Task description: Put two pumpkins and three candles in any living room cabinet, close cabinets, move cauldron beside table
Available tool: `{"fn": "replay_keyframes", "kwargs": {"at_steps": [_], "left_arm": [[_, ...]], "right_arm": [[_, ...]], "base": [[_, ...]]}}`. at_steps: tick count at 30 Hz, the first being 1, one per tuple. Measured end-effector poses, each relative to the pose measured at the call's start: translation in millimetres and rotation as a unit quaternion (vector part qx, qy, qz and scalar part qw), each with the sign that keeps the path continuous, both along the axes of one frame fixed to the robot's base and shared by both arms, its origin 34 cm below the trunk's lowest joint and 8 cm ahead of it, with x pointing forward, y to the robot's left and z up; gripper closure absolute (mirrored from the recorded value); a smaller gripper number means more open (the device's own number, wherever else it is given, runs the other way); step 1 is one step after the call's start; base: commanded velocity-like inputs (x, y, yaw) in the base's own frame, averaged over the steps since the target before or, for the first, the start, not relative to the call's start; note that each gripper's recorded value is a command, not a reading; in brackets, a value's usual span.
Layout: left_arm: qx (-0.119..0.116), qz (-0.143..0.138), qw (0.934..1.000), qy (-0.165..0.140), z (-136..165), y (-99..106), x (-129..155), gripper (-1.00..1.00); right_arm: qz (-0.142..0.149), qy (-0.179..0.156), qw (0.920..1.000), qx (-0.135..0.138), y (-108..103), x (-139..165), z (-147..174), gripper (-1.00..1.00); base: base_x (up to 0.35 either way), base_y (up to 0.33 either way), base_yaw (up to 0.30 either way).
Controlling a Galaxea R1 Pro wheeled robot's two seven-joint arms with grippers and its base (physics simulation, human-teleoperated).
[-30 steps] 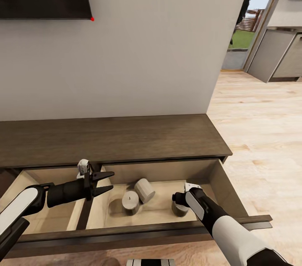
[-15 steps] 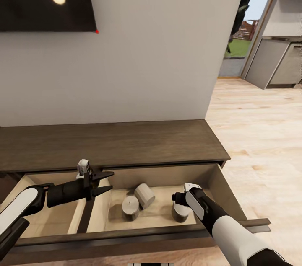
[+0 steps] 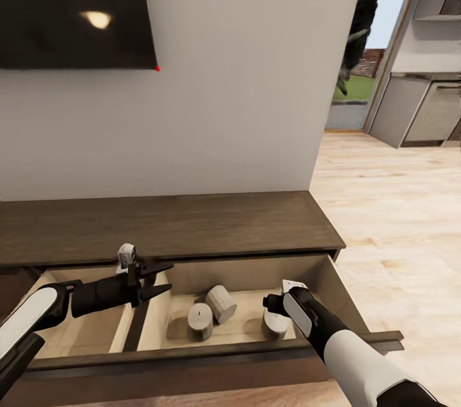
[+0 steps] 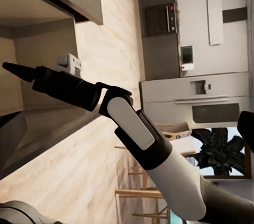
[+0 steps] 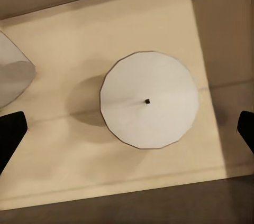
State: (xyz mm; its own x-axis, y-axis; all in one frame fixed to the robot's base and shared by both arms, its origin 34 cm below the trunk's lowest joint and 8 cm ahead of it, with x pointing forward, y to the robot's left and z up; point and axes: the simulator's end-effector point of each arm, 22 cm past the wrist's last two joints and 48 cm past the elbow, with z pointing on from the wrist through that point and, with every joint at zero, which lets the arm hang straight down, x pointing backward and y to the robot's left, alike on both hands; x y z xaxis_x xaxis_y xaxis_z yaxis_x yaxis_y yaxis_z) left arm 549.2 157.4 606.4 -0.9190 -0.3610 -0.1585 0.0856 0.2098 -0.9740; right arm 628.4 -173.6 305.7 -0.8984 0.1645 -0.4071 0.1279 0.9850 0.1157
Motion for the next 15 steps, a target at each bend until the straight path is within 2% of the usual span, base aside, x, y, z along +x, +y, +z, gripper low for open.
{"fn": "replay_keyframes", "kwargs": {"at_steps": [5,9,15], "left_arm": [[-0.003,0.000,1.0000,-0.009,11.0,-0.2,-2.2,-1.00],[-0.004,0.000,0.9998,-0.017,19.3,-0.4,-4.1,-1.00],[-0.004,0.000,0.9996,-0.029,31.2,-0.3,-7.1,-1.00]], "right_arm": [[0.000,-0.010,0.9999,0.000,0.0,4.0,11.8,-1.00],[0.000,-0.018,0.9998,0.000,0.0,7.0,20.9,-1.00],[0.000,-0.030,0.9995,0.000,0.0,11.1,35.1,-1.00]], "base": [[-0.010,0.001,0.000],[-0.209,0.055,0.000],[-0.115,0.020,0.000]]}}
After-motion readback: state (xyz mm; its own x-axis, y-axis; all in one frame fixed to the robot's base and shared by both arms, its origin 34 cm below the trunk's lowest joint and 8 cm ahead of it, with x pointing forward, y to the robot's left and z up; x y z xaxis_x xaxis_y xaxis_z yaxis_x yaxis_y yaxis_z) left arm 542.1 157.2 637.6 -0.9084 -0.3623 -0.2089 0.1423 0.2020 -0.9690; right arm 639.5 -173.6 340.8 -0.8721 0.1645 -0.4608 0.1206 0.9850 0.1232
